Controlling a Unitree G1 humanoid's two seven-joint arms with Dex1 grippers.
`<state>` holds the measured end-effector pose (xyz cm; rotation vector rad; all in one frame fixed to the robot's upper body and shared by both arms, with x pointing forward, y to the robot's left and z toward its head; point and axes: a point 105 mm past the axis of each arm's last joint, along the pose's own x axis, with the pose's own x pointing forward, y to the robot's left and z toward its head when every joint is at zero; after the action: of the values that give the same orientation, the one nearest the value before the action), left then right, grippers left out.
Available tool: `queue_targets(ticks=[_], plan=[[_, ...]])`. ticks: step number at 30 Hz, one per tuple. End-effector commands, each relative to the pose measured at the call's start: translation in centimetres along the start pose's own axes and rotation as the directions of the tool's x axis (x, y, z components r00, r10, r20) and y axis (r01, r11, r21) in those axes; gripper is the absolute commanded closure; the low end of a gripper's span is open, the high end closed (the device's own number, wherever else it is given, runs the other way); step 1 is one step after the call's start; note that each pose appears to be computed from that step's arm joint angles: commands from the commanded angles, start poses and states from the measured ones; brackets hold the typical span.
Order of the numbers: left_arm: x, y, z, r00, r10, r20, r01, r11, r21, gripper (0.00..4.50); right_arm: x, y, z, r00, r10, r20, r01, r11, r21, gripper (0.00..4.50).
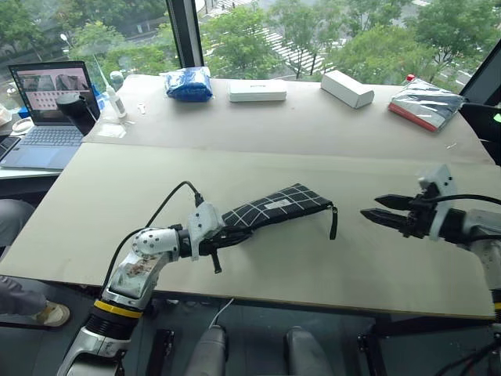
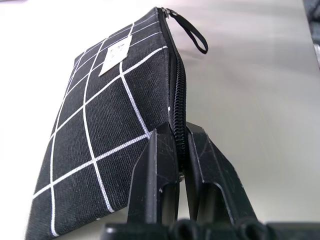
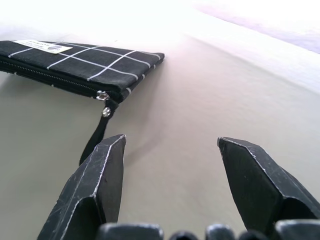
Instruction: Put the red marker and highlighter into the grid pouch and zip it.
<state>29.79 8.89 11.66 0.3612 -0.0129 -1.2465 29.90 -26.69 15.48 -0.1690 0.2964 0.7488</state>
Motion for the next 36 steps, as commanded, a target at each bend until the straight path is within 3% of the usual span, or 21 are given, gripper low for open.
queue_targets(ticks=[1,10,18,21,25,27,31,36], plan=[[0.0,1.2,1.1,0.999,-0.019,0.033,0.015,0.990,0.137,4.50,-1.4,1.3,0.8,0.999,0.025,0.028,-0.023,0.997,-0.077,1.24],[1.1,2.9,-0.2,0.996,-0.090,-0.004,0.088,0.961,0.264,4.50,-2.1,4.5,-0.4,0.998,0.021,0.054,-0.019,0.999,-0.042,1.24],[1.2,3.1,-0.2,0.993,-0.110,0.044,0.097,0.967,0.234,1.75,-1.9,4.1,-0.5,0.997,-0.037,0.069,0.039,0.999,-0.031,1.21],[-0.1,1.5,1.7,0.975,-0.166,0.147,0.148,0.981,0.126,0.71,-2.0,3.3,-0.5,0.995,-0.067,0.074,0.069,0.997,-0.036,1.21],[-2.1,0.8,4.3,0.964,-0.117,0.239,0.135,0.989,-0.058,0.71,-2.6,2.0,0.0,0.990,-0.101,0.094,0.104,0.994,-0.030,1.21],[-3.9,2.0,4.6,0.974,0.042,0.222,0.002,0.981,-0.195,0.71,-2.7,1.5,0.2,0.990,-0.103,0.098,0.106,0.994,-0.027,1.21],[-7.3,3.0,3.8,0.966,0.216,0.144,-0.136,0.894,-0.426,0.71,-2.4,1.0,-0.1,0.989,-0.107,0.103,0.109,0.994,-0.011,1.21],[-12.2,3.7,1.9,0.881,0.472,0.020,-0.395,0.758,-0.519,0.71,-1.4,0.1,-0.7,0.986,-0.122,0.117,0.119,0.992,0.028,1.21]])
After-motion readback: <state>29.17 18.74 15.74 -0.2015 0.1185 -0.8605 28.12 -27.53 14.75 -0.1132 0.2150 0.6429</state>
